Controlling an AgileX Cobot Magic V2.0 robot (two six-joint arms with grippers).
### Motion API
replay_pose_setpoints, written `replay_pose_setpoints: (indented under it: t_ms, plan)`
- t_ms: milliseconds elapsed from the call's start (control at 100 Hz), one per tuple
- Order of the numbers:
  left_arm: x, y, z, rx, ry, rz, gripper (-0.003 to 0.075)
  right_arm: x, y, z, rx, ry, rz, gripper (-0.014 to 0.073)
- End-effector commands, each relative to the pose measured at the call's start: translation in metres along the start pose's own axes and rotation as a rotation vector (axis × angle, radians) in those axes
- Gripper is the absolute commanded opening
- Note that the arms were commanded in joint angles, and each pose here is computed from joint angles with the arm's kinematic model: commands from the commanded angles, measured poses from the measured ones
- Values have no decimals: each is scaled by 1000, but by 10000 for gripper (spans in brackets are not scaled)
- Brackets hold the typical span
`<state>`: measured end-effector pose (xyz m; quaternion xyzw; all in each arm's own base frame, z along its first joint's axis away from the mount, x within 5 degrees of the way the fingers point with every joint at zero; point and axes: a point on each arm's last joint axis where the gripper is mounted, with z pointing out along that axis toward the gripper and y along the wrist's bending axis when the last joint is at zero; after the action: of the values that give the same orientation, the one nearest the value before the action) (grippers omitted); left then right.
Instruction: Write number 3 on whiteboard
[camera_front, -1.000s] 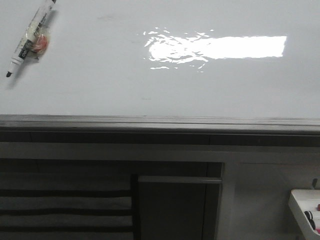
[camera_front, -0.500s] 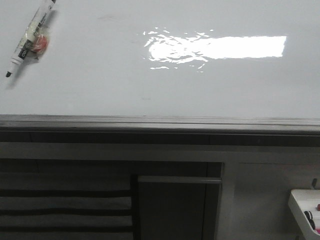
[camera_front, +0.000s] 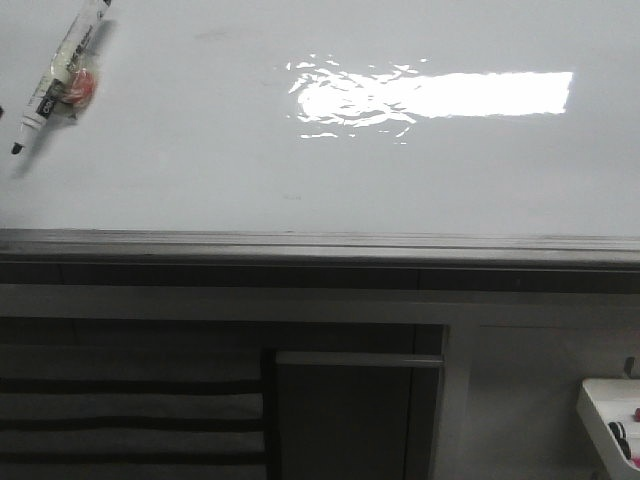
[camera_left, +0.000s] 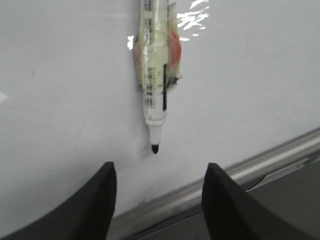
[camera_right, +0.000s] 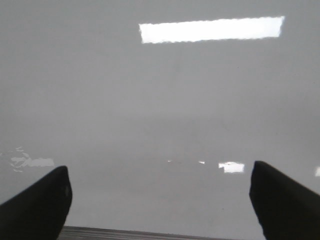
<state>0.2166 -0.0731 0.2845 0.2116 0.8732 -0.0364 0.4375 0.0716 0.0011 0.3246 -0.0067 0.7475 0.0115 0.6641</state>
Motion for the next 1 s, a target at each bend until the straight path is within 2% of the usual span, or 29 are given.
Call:
replay_pose_setpoints:
  t_ms: [0, 270, 490, 780, 990]
  plan:
    - [-25, -1, 5, 3, -119, -4, 323, -16, 0, -1, 2, -94, -18, 650]
    - [-32, -1, 38, 3, -118, -4, 280, -16, 0, -1, 2, -94, -18, 650]
    - [-32, -1, 44, 1, -134, -4, 227, -16, 0, -1, 2, -94, -18, 650]
    - [-33, -1, 44, 1, -137, -4, 54, -16, 0, -1, 2, -94, -18, 650]
    - [-33, -1, 44, 1, -130, -4, -18, -17, 1, -1, -8, -95, 10, 650]
